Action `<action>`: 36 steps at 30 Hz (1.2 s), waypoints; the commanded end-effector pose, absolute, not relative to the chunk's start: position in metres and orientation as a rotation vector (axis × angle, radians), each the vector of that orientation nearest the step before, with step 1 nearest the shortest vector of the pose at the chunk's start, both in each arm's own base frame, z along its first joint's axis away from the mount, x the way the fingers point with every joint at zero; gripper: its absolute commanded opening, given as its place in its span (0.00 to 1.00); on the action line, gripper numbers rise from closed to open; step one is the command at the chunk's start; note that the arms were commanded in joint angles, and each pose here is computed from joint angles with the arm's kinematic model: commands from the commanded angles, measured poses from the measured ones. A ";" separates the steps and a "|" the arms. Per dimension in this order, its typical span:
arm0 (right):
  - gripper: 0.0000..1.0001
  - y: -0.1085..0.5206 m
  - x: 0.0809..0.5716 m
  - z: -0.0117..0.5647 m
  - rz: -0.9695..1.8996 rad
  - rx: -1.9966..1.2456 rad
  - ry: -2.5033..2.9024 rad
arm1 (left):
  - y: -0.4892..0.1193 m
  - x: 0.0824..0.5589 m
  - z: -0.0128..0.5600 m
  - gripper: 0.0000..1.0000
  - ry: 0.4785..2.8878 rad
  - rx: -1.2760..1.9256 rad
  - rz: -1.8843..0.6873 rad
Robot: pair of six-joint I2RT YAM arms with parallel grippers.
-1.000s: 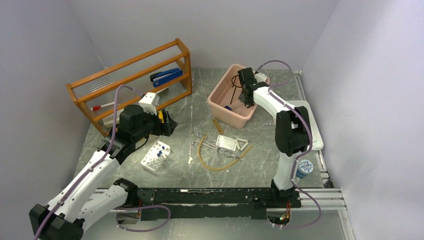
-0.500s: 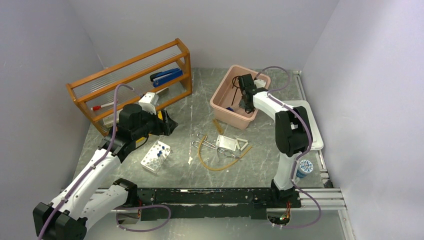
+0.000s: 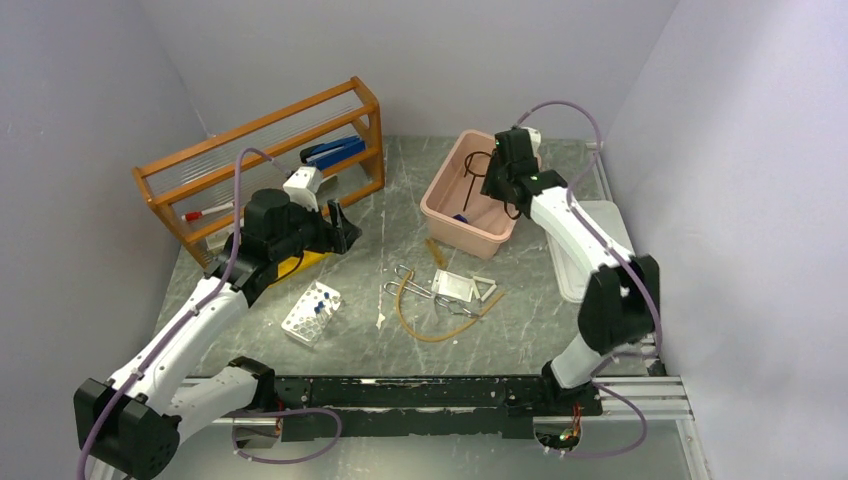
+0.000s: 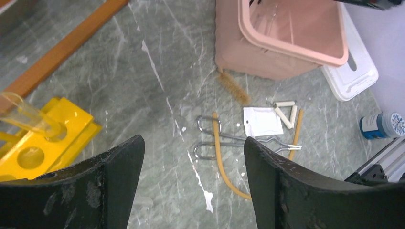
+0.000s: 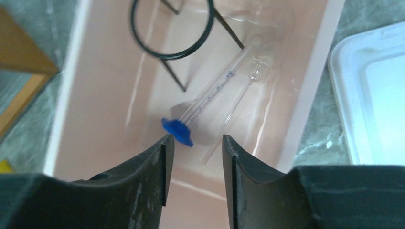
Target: Organize the chemistry lab equipment
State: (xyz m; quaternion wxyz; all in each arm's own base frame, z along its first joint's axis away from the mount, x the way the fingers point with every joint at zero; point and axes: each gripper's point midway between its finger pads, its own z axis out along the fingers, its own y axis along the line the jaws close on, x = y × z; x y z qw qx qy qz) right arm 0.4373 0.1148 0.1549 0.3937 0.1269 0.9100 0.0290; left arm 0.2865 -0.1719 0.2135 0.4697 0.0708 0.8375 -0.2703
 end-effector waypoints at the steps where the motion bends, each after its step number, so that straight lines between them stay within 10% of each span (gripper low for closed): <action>1: 0.48 0.144 0.404 0.213 0.171 0.030 2.184 | -0.183 0.303 0.253 0.80 1.914 0.222 -0.709; 15: 0.57 0.226 0.294 0.143 0.164 -0.471 2.294 | -0.184 0.317 0.260 0.79 1.874 0.176 -0.703; 28: 0.41 0.237 0.324 0.061 -0.102 -0.486 2.283 | -0.182 0.319 0.244 0.79 1.911 0.176 -0.677; 36: 0.49 0.237 0.324 0.028 -0.128 -0.480 2.325 | -0.183 0.318 0.242 0.79 1.916 0.185 -0.685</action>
